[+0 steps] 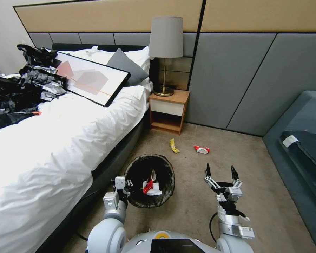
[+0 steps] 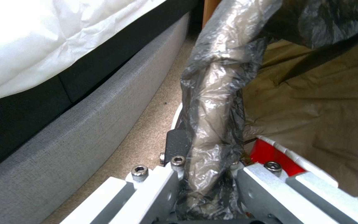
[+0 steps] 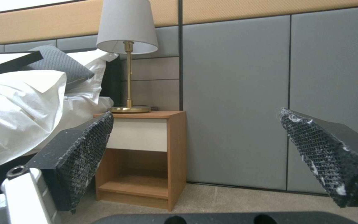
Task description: Pick up the trash bin, then pick up the garbage from the floor and place it into the trash bin.
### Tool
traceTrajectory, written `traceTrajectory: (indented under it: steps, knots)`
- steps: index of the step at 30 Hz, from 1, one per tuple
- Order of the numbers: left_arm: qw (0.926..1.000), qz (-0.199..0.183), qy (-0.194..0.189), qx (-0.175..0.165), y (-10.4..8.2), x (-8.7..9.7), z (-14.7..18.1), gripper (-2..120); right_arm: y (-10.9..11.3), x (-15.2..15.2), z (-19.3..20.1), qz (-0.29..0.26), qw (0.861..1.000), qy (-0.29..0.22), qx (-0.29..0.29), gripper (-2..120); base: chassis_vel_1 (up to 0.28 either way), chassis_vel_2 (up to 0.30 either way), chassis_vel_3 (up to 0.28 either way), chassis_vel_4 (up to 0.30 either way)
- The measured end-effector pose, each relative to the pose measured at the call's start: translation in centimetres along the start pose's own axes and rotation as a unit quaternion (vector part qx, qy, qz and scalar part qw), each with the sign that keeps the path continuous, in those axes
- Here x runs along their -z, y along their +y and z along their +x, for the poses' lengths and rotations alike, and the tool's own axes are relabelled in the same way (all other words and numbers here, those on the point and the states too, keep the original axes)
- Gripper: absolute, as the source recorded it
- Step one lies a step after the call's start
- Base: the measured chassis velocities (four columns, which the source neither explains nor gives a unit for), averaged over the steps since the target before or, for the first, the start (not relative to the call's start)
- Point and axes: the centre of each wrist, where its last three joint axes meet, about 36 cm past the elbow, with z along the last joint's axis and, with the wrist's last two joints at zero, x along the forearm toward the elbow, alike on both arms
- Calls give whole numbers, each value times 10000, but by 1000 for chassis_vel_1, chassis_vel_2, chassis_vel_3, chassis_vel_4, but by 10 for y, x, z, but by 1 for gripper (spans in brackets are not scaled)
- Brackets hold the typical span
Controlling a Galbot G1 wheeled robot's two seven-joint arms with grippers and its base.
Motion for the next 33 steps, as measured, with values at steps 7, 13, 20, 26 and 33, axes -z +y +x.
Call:
traceTrajectory:
  steps: [7,13,20,26,33]
  knots:
    - [9999,-99,-25,-22,0,0,0,0,-1,-2,0,28,10000,-13,36,100,0,0,0,0]
    - [9999,-107,-11,-18,0,0,0,0,-2,-4,-2,35,10000,-33,41,100,0,0,0,0]
    - [9999,-108,4,-14,0,0,0,0,-3,-4,-3,52,10000,-45,37,100,-44,-41,-40,-42]
    - [9999,-99,5,-15,0,0,0,0,-3,-5,-2,65,9999,-47,63,100,-29,-18,-22,-22]
    - [10000,-85,-8,-16,0,0,0,0,-3,-5,-4,67,9999,-74,91,100,-17,-18,-23,-24]
